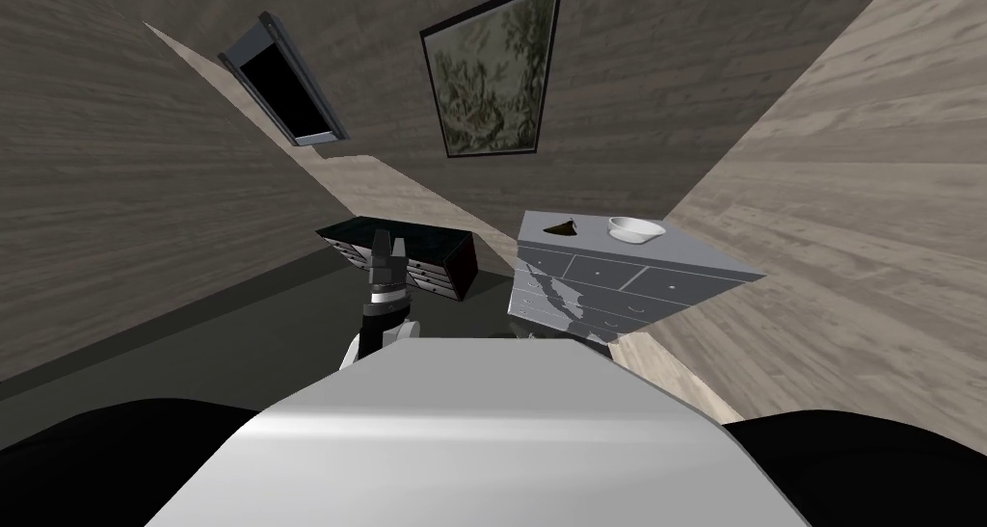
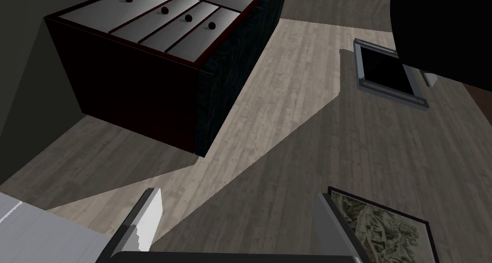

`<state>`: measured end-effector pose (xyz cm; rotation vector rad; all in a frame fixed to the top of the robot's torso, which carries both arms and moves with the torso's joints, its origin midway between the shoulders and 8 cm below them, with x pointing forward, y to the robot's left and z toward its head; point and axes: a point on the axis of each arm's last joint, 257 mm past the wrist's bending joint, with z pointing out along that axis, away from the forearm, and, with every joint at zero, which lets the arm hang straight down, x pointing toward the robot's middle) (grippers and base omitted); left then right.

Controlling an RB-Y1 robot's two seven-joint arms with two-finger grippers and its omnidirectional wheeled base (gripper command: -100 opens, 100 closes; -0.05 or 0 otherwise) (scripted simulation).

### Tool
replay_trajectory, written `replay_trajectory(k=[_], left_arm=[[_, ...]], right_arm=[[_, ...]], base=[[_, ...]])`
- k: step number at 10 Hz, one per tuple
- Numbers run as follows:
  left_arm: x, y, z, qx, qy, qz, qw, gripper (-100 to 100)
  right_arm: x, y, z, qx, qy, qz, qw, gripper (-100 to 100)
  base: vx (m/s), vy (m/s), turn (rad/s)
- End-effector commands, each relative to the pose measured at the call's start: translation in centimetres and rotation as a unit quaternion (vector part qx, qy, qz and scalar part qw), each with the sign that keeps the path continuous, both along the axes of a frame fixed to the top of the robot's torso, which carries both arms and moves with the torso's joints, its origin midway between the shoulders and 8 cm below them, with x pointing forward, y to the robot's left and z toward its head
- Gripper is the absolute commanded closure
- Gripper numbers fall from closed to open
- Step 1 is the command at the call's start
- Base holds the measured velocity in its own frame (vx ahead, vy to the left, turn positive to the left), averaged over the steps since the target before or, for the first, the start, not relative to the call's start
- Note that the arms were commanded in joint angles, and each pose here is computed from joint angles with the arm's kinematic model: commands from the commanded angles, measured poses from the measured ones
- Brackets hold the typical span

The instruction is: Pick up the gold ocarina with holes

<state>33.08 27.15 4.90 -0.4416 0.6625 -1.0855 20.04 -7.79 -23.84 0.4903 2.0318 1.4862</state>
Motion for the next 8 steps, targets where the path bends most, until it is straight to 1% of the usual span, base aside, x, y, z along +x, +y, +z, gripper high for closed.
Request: replay_trajectory(k=[1,2,3,4,5,6,8], left_arm=[[0.0,0.0,0.0,0.0,0.0,0.0,1.0,0],[0.0,0.0,0.0,0.0,0.0,0.0,1.0,0],[0.0,0.0,0.0,0.0,0.0,0.0,1.0,0],[0.0,0.0,0.0,0.0,0.0,0.0,1.0,0],[0.0,0.0,0.0,0.0,0.0,0.0,1.0,0],[0.0,0.0,0.0,0.0,0.0,0.0,1.0,0],[0.0,0.0,0.0,0.0,0.0,0.0,1.0,0]], right_arm=[[-0.5,-0.3,-0.5,-0.013,0.004,0.01,0.9999,-100],[-2.6,-0.5,-2.7,-0.042,0.025,0.032,0.9983,-100],[-3.5,-1.0,-3.3,-0.055,0.033,0.044,0.997,-100],[-3.9,-1.5,-3.7,-0.066,0.035,0.051,0.9959,-100],[-5.8,-2.1,-5.6,-0.095,0.051,0.072,0.9915,-100],[-6.7,-2.4,-6.0,-0.101,0.061,0.081,0.9897,-100],[-7.4,-3.5,-6.5,-0.121,0.066,0.093,0.9862,-100]], base=[[0.007,0.012,-0.008],[0.044,0.079,0.122],[0.053,0.093,0.033],[0.024,0.044,-0.029],[0.049,0.086,0.106],[0.057,0.082,0.04],[0.016,0.022,-0.009]])
